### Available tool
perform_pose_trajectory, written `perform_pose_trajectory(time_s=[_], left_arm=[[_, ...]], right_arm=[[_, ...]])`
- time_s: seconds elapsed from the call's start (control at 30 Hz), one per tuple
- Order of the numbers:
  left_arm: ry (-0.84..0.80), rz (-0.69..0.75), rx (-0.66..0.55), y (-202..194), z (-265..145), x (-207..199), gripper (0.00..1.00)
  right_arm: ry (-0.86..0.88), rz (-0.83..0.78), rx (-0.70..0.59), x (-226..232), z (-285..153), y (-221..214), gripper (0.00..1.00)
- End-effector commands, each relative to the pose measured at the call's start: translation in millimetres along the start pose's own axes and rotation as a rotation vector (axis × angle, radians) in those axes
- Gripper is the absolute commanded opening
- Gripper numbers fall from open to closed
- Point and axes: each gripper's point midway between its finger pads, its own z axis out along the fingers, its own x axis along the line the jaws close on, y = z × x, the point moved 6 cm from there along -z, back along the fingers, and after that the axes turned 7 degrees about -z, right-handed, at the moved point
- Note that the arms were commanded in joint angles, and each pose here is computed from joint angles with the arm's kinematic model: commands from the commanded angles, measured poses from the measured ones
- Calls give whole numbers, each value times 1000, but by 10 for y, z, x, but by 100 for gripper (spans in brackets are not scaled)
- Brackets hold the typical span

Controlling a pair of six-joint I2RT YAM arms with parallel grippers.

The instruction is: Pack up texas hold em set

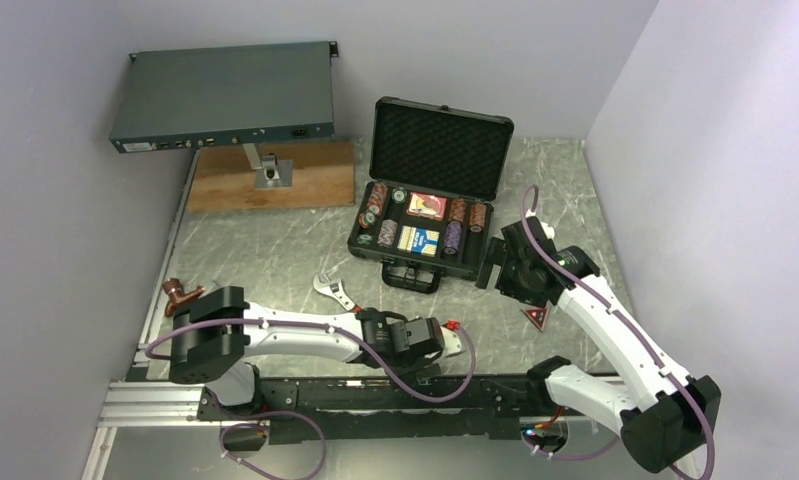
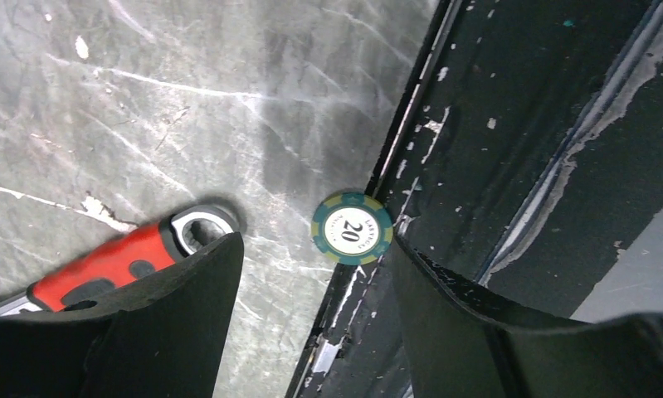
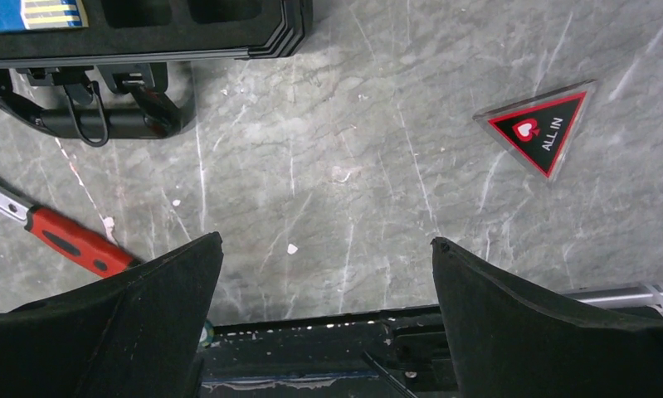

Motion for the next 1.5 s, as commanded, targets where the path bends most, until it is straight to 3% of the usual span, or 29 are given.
perform_pose_trajectory(time_s=[0.0, 0.3, 0.57, 1.0, 1.27, 1.47], left_arm=[[-41, 0, -16, 20, -57, -92, 71], [-50, 19, 50, -117, 52, -125, 76], [-78, 20, 88, -164, 175, -142, 74], [-142, -8, 111, -176, 294, -38, 55], [-145, -27, 107, -147, 308, 52, 34], [-137, -36, 75, -34, 231, 150, 32]], right_arm=[[42, -7, 15, 61, 52, -6, 100], [56, 9, 26, 76, 62, -35, 100], [55, 25, 25, 76, 46, -36, 100], [53, 33, 27, 112, 60, 9, 99], [38, 32, 12, 103, 44, 46, 99], [28, 29, -5, 111, 15, 110, 99]])
